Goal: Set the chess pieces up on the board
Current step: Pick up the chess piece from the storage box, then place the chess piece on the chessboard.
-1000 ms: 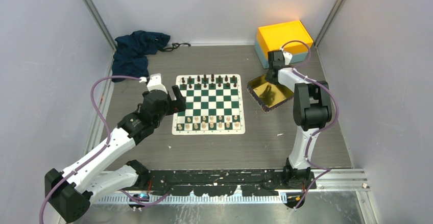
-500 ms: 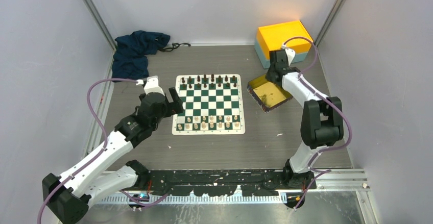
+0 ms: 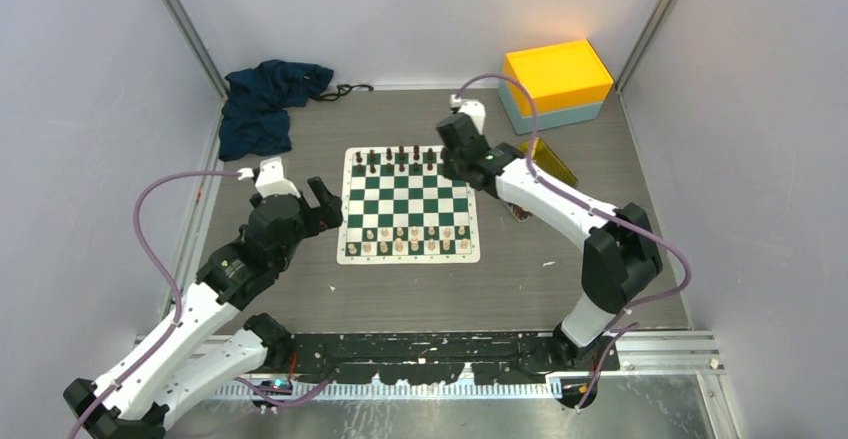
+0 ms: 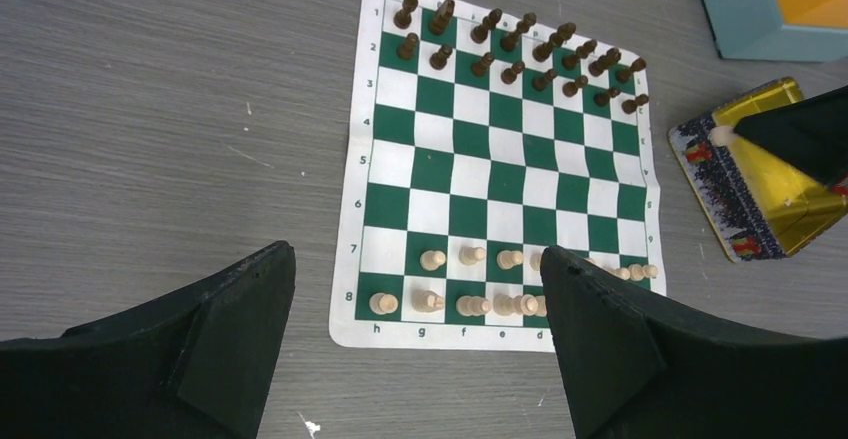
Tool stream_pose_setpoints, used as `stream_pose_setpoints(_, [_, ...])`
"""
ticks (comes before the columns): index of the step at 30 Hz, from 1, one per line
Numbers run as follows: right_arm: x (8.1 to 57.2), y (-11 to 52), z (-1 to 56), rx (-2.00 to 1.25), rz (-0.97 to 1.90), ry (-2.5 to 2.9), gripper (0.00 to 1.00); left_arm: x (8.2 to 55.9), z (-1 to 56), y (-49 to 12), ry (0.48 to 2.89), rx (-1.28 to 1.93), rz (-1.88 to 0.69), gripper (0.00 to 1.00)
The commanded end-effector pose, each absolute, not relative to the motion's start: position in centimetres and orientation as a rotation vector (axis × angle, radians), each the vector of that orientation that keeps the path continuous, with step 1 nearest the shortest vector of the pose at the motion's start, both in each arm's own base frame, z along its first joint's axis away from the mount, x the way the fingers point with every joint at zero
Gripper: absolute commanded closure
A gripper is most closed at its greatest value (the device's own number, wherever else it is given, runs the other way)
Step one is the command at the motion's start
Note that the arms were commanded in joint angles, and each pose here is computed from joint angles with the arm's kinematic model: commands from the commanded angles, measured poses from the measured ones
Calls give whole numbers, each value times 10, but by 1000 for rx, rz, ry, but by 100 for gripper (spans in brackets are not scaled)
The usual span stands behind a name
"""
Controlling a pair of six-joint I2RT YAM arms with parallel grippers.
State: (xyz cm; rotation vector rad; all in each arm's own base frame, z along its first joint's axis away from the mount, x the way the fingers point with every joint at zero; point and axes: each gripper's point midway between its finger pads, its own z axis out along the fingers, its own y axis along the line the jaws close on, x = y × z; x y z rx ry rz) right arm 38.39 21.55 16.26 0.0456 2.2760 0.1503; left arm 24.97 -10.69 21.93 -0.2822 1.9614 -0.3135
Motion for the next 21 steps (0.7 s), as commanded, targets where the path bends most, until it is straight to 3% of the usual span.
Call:
stream_pose_setpoints(1, [379,267,175,-37,185,2240,99,245,227,-98,1930,-318,-309,8])
stream_pose_setpoints(11, [357,372,150,-246,239,2269,99,232,241,-83,1877,-332,-314,8])
stream_pose_setpoints(21, [346,428,121,-347,287,2310,99,226,249,-74,1847,-339,-309,8])
